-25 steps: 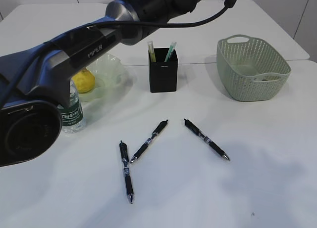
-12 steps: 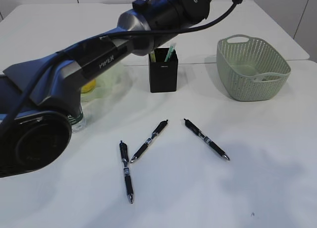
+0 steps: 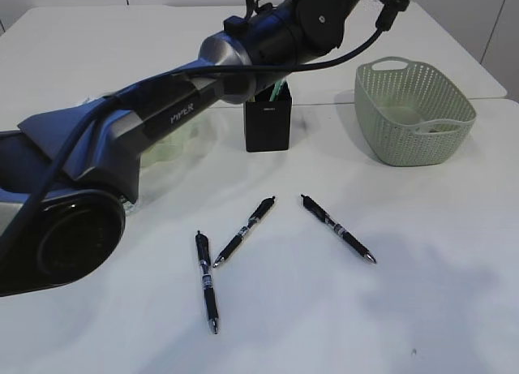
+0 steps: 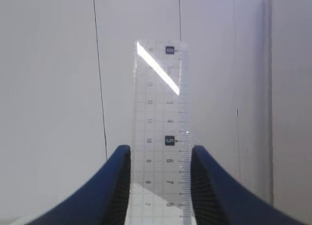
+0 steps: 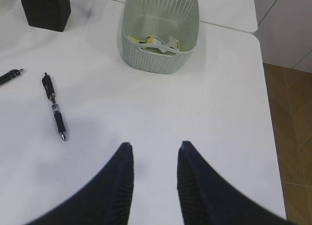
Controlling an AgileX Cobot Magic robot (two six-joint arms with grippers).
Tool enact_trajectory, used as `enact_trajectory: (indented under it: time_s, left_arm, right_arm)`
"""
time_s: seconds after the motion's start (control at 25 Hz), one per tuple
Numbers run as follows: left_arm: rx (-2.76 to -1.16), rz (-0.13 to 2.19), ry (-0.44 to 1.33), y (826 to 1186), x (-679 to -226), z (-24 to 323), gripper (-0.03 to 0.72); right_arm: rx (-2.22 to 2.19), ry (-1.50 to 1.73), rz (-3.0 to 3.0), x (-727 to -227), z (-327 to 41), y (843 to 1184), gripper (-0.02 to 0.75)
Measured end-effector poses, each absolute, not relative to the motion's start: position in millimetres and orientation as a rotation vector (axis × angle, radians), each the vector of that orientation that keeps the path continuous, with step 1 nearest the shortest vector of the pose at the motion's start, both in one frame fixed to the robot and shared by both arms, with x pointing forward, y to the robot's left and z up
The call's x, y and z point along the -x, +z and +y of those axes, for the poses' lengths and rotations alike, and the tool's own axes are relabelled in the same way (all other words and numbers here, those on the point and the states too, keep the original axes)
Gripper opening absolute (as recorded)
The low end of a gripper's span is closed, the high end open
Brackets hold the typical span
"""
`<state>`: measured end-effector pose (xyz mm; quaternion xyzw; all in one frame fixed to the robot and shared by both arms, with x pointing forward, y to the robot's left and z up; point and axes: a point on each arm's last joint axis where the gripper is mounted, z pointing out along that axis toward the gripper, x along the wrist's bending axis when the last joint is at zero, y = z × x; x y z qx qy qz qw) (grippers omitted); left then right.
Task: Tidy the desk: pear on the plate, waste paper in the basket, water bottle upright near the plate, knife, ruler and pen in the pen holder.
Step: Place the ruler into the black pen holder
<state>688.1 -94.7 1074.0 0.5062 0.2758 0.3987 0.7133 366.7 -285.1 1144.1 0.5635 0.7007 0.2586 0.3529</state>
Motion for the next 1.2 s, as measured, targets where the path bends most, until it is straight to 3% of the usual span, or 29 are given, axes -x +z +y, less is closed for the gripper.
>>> enact_trajectory:
  time_s: [1.2]
  left_arm:
    - [-1.216, 0.579, 1.001, 1066, -705, -79, 0.265]
  right_arm:
    - [-1.459, 0.667, 1.813, -367, -285, 1144, 0.261]
